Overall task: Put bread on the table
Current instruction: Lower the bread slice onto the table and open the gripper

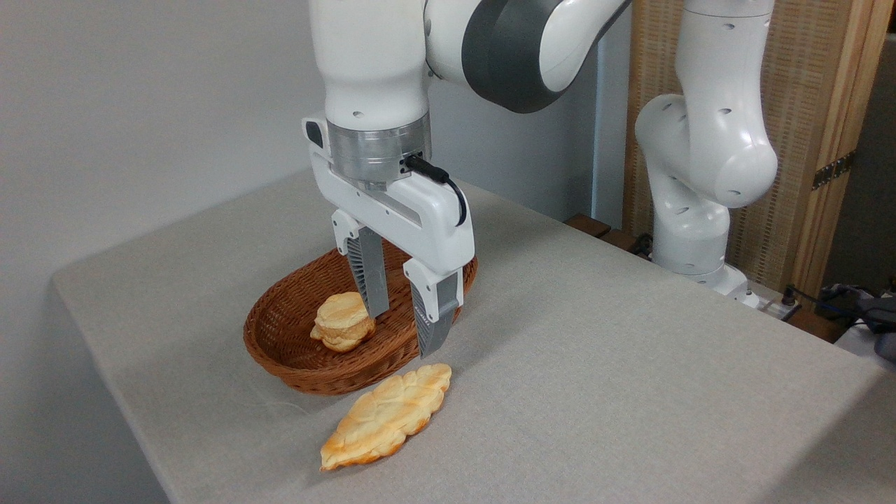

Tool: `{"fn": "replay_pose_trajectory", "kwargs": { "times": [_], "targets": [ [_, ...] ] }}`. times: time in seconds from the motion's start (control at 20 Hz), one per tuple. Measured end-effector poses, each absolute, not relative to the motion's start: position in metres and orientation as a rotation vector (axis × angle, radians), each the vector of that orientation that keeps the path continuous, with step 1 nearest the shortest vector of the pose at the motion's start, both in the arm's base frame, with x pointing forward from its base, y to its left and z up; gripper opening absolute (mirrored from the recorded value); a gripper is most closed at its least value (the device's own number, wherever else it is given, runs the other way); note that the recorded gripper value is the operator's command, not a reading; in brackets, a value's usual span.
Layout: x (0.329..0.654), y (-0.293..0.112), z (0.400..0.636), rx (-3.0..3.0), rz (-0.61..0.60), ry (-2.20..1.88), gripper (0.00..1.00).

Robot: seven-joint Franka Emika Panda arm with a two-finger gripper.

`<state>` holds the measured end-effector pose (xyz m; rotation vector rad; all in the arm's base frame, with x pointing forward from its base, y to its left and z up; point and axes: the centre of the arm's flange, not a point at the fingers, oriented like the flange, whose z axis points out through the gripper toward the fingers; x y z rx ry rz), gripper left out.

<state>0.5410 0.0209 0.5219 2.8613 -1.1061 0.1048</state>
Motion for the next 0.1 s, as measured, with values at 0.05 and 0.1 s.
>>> {"fn": "replay_pose_trajectory", "kwargs": {
  "times": [0.05,0.1],
  "targets": [
    [0.5410,0.0209,0.5219,2.864,0.105,-1.100,1.00],
    [0.5411,0.0209,0.5222,2.870,0.105,-1.082,1.00]
  ]
}}
